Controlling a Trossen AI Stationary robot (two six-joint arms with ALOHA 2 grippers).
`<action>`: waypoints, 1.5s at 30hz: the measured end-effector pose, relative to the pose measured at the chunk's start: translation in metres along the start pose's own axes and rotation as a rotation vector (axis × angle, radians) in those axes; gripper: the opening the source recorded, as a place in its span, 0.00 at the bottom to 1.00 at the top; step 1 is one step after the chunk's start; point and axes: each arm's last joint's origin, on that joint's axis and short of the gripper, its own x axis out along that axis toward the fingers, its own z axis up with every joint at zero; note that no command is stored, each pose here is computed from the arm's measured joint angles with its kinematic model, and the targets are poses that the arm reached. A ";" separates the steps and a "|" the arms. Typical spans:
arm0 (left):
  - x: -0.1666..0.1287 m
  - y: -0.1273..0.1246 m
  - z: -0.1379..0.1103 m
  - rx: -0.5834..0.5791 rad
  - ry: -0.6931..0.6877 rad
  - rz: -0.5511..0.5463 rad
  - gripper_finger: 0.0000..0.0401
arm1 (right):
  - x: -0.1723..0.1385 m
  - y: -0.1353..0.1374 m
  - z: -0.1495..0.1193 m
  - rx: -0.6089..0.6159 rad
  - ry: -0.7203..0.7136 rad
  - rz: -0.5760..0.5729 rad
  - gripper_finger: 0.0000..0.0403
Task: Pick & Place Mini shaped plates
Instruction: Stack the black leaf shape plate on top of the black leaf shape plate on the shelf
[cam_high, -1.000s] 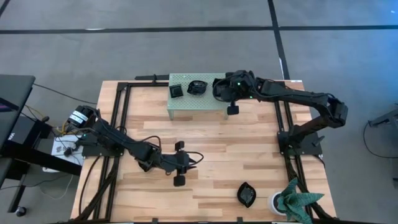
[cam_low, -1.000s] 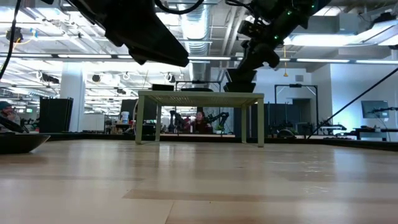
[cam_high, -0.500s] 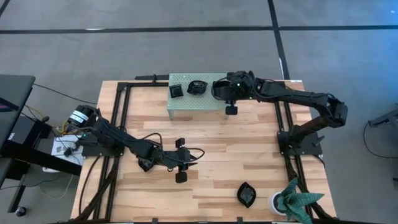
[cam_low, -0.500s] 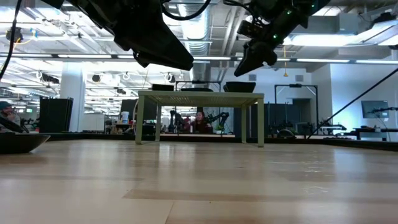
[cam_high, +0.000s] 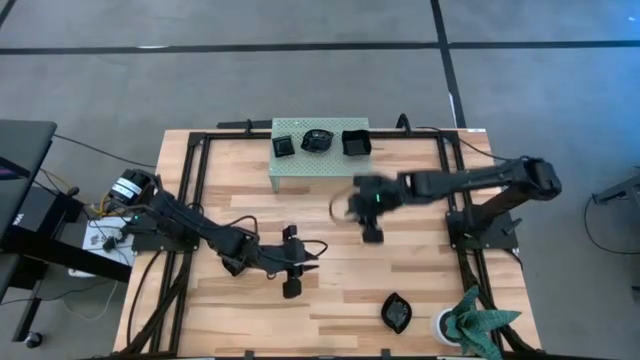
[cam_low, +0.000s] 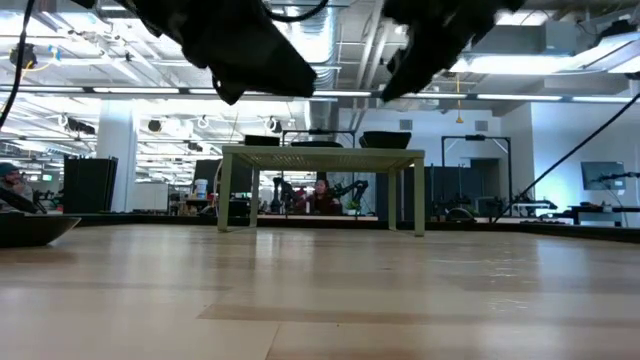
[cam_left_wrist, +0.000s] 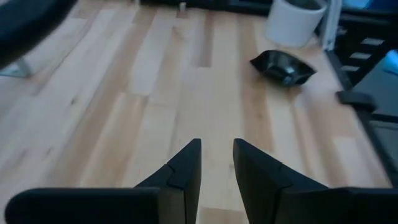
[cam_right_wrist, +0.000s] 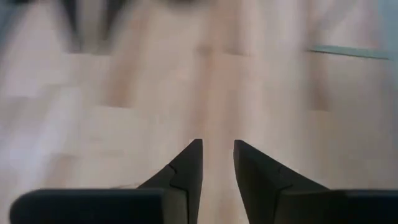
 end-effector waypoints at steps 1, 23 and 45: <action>-0.001 -0.004 0.000 0.000 -0.009 -0.012 0.24 | 0.003 0.013 0.001 -0.003 0.002 0.031 0.21; -0.049 -0.035 0.034 -0.386 0.307 0.169 0.24 | -0.006 0.161 -0.044 -0.509 -0.460 0.361 0.21; -0.060 0.018 -0.070 -0.829 0.706 0.716 0.24 | 0.027 0.090 -0.062 -0.008 -0.343 0.219 0.21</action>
